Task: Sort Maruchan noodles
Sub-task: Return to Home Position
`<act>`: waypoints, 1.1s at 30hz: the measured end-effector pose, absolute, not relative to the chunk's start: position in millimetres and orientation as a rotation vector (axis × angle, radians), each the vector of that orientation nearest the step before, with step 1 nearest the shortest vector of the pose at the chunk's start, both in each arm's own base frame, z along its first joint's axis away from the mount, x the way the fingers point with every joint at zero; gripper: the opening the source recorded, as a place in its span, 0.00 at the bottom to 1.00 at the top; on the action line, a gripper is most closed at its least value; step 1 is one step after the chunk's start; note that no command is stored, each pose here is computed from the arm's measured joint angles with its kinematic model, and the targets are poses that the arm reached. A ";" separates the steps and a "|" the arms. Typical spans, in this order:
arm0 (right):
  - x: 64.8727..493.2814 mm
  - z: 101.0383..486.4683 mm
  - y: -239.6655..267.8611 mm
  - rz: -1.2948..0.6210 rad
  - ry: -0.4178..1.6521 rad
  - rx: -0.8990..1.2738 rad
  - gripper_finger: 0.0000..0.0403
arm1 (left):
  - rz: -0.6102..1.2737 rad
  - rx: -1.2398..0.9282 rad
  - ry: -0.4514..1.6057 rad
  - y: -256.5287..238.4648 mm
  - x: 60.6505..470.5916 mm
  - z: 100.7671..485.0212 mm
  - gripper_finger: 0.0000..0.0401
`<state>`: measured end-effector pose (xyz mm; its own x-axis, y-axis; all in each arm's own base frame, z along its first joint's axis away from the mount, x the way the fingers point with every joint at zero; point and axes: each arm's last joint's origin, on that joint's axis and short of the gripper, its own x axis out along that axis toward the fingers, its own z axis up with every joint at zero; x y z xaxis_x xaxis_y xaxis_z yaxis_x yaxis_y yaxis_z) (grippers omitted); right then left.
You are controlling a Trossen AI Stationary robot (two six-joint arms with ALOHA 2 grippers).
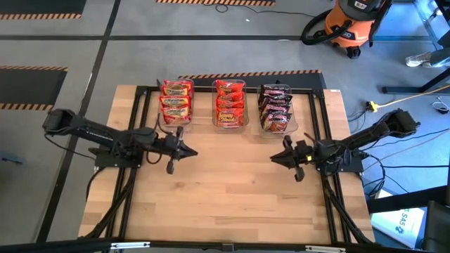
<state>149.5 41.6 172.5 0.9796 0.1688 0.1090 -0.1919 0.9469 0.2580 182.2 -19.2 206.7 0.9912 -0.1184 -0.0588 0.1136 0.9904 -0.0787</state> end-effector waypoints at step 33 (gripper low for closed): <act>134.6 163.9 34.0 0.068 0.014 0.308 0.06 | 0.078 -0.177 -0.080 2.2 99.7 173.1 0.02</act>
<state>134.6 34.0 163.9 0.9976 0.0688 -0.0030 -0.0647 0.9508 0.3031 99.7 2.2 173.1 0.9938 0.0848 0.0722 -0.0708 0.9814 -0.1787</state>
